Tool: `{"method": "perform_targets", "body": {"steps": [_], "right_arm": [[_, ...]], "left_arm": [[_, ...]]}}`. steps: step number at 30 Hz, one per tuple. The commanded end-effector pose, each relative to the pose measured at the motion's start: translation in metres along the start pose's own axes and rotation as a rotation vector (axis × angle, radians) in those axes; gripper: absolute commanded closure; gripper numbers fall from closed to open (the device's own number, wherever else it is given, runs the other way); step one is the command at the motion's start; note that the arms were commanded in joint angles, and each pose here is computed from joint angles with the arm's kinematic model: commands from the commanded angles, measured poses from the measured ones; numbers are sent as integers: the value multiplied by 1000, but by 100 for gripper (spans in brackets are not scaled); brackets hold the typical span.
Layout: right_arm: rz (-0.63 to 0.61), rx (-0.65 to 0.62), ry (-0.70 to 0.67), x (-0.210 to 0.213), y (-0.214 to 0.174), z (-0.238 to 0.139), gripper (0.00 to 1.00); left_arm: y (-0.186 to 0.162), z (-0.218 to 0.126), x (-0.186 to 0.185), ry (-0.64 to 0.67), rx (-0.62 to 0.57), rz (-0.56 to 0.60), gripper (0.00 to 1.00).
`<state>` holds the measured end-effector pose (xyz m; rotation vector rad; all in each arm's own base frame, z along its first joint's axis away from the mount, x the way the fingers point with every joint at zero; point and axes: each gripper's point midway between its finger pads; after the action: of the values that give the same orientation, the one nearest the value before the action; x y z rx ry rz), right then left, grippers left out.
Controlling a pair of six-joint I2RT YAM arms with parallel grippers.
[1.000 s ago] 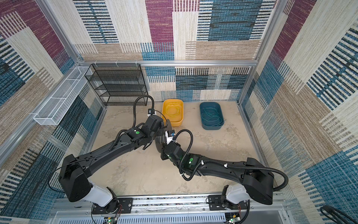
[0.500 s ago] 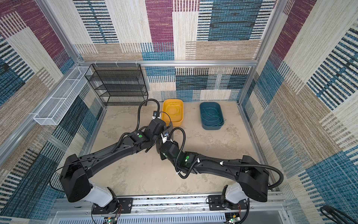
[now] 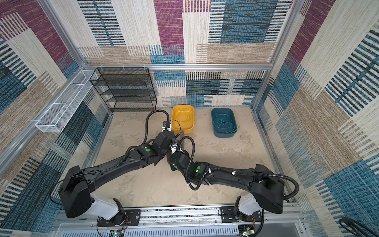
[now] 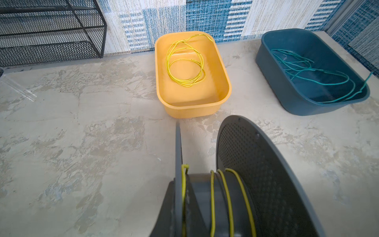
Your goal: Wrap the cables
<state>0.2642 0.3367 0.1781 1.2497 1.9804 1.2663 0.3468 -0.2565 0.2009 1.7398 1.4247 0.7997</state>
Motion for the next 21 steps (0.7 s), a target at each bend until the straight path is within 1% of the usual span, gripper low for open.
{"method": "perform_targets", "body": {"steps": [1,10,15,21], "right_arm": [[134,-247,2,0,66,-9,100],[166,-238,-47,-26,61,-4,100],[184,-237,-37,-30,63,-2,100],[189,-232,-26,-29,63,-2,100]], "left_arm": [[-39,-3,2,-16,137,168,100],[-47,-7,-7,-59,149,193,100],[-53,-8,-12,-68,161,211,100],[-54,-7,-9,-50,156,204,100]]}}
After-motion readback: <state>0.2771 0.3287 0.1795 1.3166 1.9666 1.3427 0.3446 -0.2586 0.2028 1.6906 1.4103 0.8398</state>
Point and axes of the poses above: each gripper's point midway between its finger pads, its own z axis out along the fingers, its own x axis along the line the jaws close on, y = z × x, and after that the axes turned 1 degree about z, right-handed
